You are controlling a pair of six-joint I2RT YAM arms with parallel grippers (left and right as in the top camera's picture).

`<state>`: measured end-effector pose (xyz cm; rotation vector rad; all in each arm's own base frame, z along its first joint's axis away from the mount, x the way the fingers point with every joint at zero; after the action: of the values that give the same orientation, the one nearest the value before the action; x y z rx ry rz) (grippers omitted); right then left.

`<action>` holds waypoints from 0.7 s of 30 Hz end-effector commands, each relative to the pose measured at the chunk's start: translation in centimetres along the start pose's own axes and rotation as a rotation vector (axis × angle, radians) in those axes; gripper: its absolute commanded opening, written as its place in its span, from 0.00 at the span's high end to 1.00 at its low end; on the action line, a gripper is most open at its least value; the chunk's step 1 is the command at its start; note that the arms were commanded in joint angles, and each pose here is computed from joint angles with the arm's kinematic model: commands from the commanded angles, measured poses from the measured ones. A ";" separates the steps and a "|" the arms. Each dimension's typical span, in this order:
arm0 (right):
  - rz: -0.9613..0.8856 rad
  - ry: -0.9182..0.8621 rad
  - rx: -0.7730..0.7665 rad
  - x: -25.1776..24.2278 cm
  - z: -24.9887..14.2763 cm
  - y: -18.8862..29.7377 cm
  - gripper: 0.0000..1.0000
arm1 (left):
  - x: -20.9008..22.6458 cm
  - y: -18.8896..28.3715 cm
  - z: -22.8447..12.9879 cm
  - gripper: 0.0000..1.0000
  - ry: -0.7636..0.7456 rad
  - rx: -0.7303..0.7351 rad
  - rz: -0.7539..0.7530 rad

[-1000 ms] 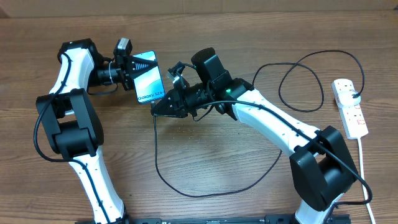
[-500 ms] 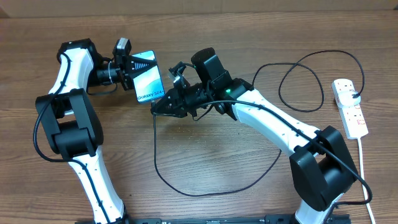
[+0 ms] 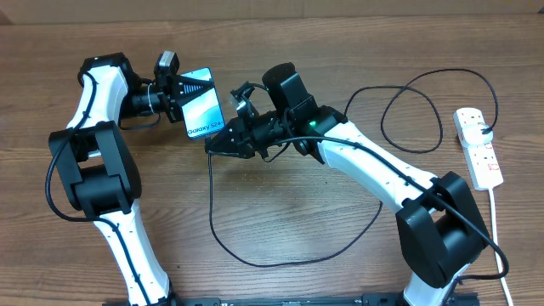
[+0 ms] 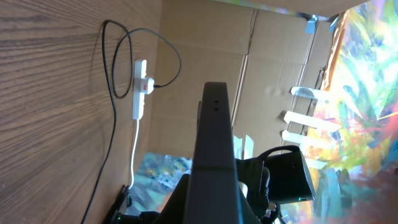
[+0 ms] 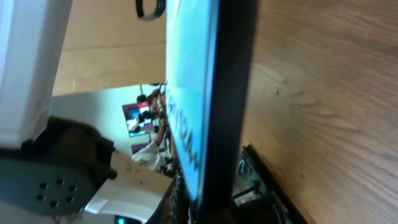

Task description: Plug charger to phone and switch on socket

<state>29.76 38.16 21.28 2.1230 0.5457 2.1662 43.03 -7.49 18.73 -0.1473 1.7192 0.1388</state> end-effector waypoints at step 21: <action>0.028 0.057 0.025 0.7 -0.4 0.3 0.96 | -1.3 -0.3 -0.1 0.96 -0.010 -0.001 -0.018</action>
<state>29.20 38.11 21.67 2.1238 0.5691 2.2317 43.01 -7.49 18.58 -0.1377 1.7171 0.1424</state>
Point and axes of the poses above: each gripper's point midway between its finger pads, its own y axis back along the fingers, its own x axis along the line the jaws close on, z = x × y, the point moved 2 cm from there along y, back along the fingers
